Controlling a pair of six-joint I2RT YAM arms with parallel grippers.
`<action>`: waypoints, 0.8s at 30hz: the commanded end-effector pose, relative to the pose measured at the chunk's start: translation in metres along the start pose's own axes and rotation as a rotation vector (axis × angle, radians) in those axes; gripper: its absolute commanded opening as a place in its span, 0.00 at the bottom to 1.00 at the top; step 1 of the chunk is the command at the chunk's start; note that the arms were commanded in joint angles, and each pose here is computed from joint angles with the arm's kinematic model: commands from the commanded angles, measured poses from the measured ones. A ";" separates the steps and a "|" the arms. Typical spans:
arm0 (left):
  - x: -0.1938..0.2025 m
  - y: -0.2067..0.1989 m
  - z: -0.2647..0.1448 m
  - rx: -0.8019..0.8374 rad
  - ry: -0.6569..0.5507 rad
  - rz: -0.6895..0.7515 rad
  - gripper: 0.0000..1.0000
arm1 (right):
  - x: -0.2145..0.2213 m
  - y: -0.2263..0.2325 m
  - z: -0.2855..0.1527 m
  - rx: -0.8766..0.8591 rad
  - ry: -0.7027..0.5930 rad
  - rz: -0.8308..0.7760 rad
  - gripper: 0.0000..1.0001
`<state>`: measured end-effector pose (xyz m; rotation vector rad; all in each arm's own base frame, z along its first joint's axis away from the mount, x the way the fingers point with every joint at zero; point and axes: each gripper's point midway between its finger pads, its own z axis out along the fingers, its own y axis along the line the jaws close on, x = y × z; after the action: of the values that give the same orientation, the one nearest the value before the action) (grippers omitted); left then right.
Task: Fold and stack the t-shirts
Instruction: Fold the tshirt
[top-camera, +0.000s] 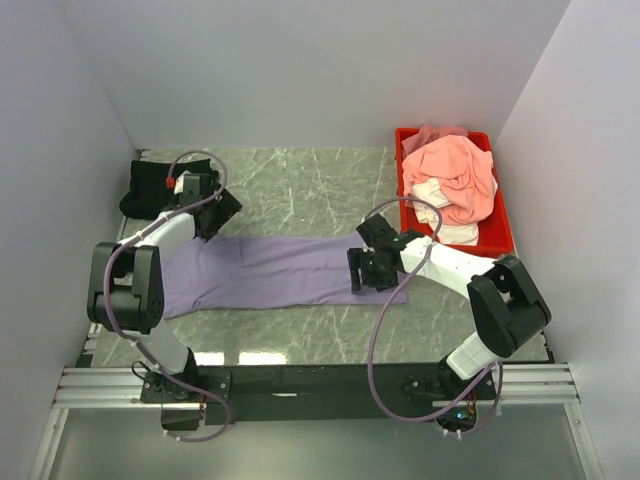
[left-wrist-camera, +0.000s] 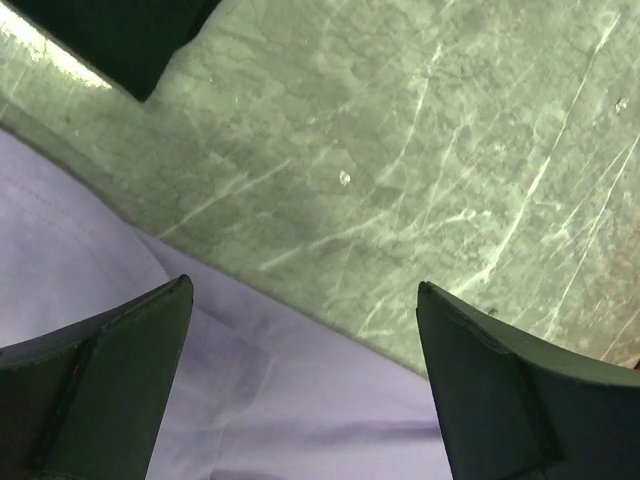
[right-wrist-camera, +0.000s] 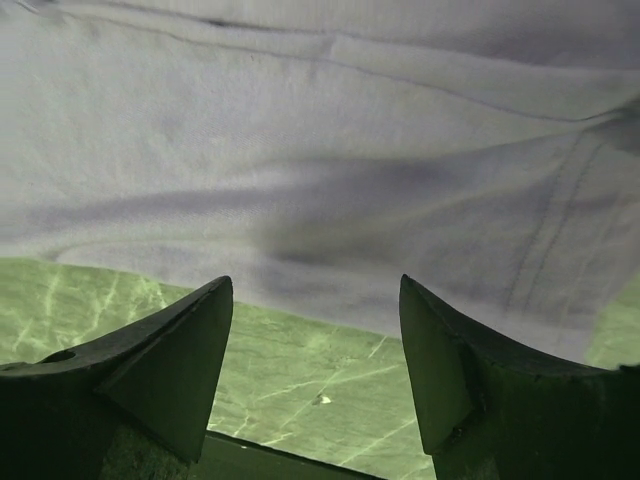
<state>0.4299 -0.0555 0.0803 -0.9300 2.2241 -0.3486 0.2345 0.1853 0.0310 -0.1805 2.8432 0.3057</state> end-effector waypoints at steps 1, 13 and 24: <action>-0.019 -0.016 -0.032 0.042 -0.084 0.035 0.99 | -0.034 0.004 -0.026 0.003 -0.115 -0.008 0.74; 0.022 0.072 -0.085 -0.124 -0.137 -0.033 0.99 | -0.115 0.022 -0.040 -0.007 -0.263 -0.009 0.74; 0.048 0.079 -0.044 -0.165 -0.002 -0.058 0.99 | -0.144 0.037 0.031 -0.040 -0.180 0.017 0.74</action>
<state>0.3222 -0.0243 0.0519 -1.0703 2.2425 -0.1292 0.3701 0.2400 0.0538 -0.1382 2.6681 0.3447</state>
